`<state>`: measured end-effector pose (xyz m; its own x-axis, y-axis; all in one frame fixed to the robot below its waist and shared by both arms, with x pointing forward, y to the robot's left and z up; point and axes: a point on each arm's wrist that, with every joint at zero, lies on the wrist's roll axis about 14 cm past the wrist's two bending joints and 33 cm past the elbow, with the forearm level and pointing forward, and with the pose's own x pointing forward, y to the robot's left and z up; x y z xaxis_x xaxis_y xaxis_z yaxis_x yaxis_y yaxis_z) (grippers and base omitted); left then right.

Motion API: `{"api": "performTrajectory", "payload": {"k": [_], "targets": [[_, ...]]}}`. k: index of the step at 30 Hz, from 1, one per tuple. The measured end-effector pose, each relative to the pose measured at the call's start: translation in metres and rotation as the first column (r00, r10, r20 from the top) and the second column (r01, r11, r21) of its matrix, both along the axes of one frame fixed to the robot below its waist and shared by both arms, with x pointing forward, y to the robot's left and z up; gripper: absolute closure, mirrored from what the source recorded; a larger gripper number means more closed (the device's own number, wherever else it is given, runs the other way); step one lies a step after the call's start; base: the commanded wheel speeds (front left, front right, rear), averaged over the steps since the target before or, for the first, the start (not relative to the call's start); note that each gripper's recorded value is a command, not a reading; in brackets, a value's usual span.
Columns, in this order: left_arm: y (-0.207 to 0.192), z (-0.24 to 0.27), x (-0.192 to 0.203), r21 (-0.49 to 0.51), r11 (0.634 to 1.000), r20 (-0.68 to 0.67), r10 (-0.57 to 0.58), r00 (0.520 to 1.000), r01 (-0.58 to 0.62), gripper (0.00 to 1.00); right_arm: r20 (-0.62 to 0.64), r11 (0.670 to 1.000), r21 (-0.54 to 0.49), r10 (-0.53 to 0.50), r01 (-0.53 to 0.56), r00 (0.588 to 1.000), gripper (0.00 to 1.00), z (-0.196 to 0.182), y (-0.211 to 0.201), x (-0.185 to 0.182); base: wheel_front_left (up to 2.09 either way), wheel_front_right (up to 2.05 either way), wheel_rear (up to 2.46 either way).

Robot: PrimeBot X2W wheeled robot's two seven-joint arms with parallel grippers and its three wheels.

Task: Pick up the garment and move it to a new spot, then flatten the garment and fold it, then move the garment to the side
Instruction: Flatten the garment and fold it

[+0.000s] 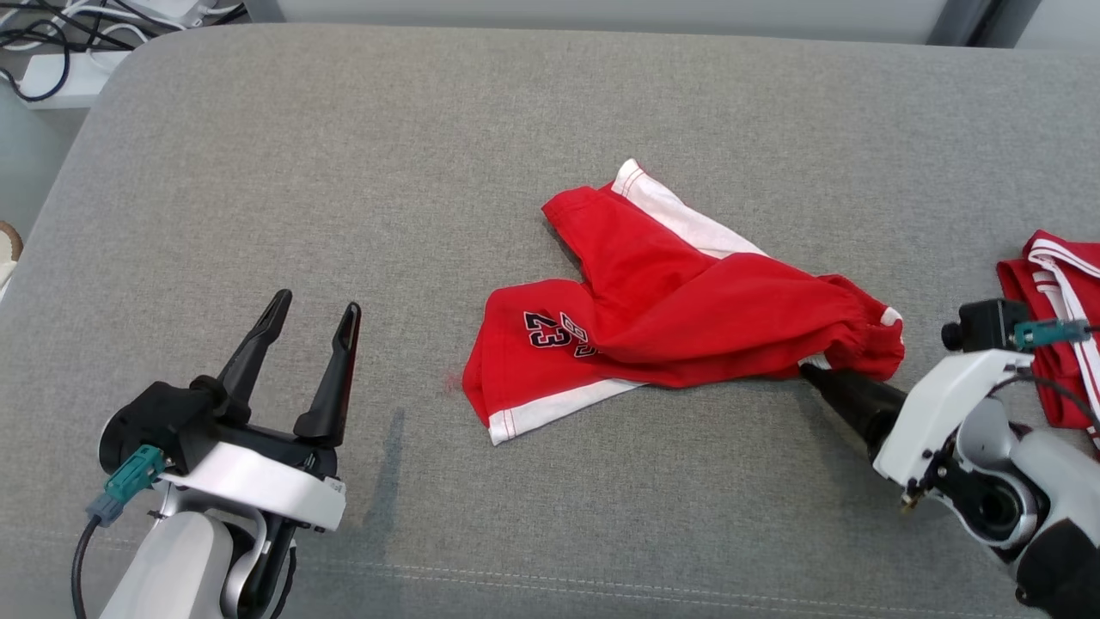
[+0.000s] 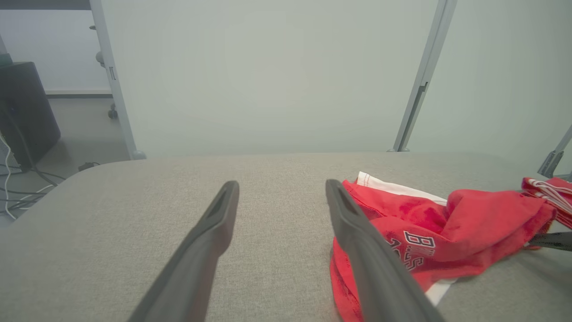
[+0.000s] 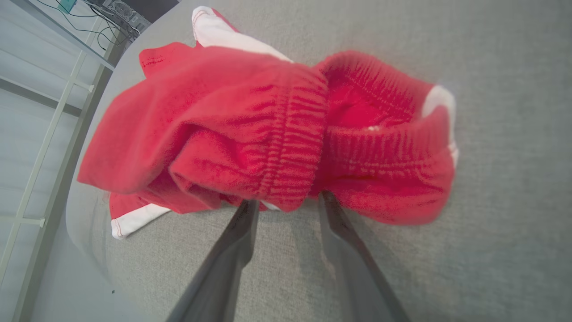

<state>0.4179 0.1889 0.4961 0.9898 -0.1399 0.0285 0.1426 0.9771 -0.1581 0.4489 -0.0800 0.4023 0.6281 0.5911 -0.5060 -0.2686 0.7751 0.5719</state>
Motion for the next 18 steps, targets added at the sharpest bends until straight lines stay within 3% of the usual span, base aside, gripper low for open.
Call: {"api": "performTrajectory", "payload": {"k": [5, 9, 15, 18], "targets": [[-0.002, 0.003, -0.003, -0.002, 1.000, 0.008, -0.006, 1.000, 0.006, 0.00, 0.036, 0.999, -0.030, -0.021, 0.022, 0.999, 0.00, -0.009, -0.018, -0.028, 0.00, 0.00, 0.00], [-0.003, 0.003, -0.010, 0.001, 1.000, 0.005, -0.002, 1.000, 0.002, 0.00, 0.179, 0.996, -0.063, -0.058, 0.070, 0.982, 0.00, 0.003, -0.041, -0.040, 0.00, 0.00, 0.00], [-0.001, 0.012, -0.019, 0.015, 1.000, 0.030, 0.020, 0.999, -0.020, 0.00, 0.422, 0.979, -0.045, -0.162, 0.199, 0.892, 0.00, 0.047, -0.072, -0.034, 0.00, 0.00, 0.00], [-0.001, 0.021, -0.020, 0.020, 0.999, 0.058, 0.026, 0.998, -0.027, 0.00, 0.577, 0.958, 0.007, -0.238, 0.286, 0.781, 0.00, 0.094, -0.085, -0.021, 0.00, 0.00, 0.00]]}}
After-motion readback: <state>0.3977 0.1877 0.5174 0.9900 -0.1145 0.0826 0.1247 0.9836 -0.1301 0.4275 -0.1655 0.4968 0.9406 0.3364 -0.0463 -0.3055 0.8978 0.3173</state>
